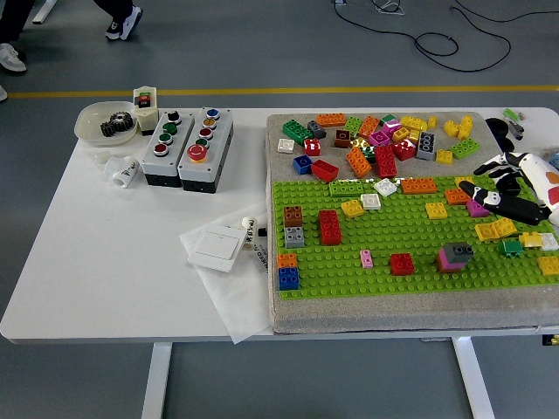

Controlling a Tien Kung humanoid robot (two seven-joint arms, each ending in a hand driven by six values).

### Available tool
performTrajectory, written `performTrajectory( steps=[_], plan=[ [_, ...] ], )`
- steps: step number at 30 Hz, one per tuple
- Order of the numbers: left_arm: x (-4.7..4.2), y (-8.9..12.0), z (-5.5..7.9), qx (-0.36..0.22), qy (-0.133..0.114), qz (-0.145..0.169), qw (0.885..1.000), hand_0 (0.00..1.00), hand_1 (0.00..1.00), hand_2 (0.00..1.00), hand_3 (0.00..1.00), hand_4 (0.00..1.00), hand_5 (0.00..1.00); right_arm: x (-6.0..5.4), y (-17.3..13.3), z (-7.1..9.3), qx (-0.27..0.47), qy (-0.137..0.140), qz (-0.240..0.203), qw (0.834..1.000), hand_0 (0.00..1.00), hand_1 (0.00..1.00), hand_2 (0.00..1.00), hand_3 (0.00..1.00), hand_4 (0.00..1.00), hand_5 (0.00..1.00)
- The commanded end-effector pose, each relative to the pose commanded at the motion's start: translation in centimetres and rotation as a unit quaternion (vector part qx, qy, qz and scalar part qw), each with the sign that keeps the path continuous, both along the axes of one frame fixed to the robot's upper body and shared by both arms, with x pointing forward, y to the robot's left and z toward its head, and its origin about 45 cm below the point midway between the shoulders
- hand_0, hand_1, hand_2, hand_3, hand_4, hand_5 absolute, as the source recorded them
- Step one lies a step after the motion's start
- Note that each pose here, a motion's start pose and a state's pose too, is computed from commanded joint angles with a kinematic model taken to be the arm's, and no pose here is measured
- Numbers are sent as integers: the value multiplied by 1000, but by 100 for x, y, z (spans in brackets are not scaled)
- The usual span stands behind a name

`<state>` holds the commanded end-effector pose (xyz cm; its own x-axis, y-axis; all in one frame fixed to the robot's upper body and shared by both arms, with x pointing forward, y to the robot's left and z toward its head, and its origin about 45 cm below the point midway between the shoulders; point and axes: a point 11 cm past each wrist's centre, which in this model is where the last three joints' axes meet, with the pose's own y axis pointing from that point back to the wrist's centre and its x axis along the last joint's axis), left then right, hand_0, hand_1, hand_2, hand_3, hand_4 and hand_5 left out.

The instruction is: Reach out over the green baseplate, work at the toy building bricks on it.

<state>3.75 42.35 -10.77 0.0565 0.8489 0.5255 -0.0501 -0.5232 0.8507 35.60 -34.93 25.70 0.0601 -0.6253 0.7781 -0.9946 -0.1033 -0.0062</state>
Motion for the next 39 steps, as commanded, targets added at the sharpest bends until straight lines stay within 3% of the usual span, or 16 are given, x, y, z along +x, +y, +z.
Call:
performTrajectory(
  steps=[7,8,13,14,19,21,27,30,39],
  plan=[
    [-4,-5,-2,0,0,2,1000,725,734,783,610,648,626,-18,25,-61,91,22,3,996,684,675,720,585,911,764],
    [-8,-5,-3,-1,1,1,1000,725,734,783,611,647,624,-24,39,-63,109,22,10,994,748,728,771,731,995,859],
    [-12,-3,-3,-1,1,0,1000,725,734,783,611,647,624,-30,31,-77,207,40,11,977,748,728,771,731,995,859],
    [-12,-1,-3,-1,1,0,1000,724,734,783,611,648,625,-34,37,-73,225,40,17,973,772,747,792,810,998,956],
    [-19,0,-3,0,1,1,1000,724,734,783,611,648,625,-27,-4,-89,315,49,7,948,772,747,792,810,998,956],
    [-22,-1,-3,0,1,1,1000,724,735,782,611,648,626,-23,-32,-107,354,57,-5,933,802,775,818,845,998,998],
    [-27,-7,-6,-1,0,3,1000,724,735,783,610,648,627,-12,-116,-193,456,79,-53,885,811,782,821,844,998,998],
    [-29,-9,-7,-1,0,3,1000,724,735,783,610,648,627,-9,-158,-231,484,82,-72,868,811,782,821,844,998,998],
    [-59,-19,-13,-2,4,4,1000,724,735,783,610,650,631,0,-212,-251,494,69,-88,862,809,782,820,841,998,998]
  ],
)
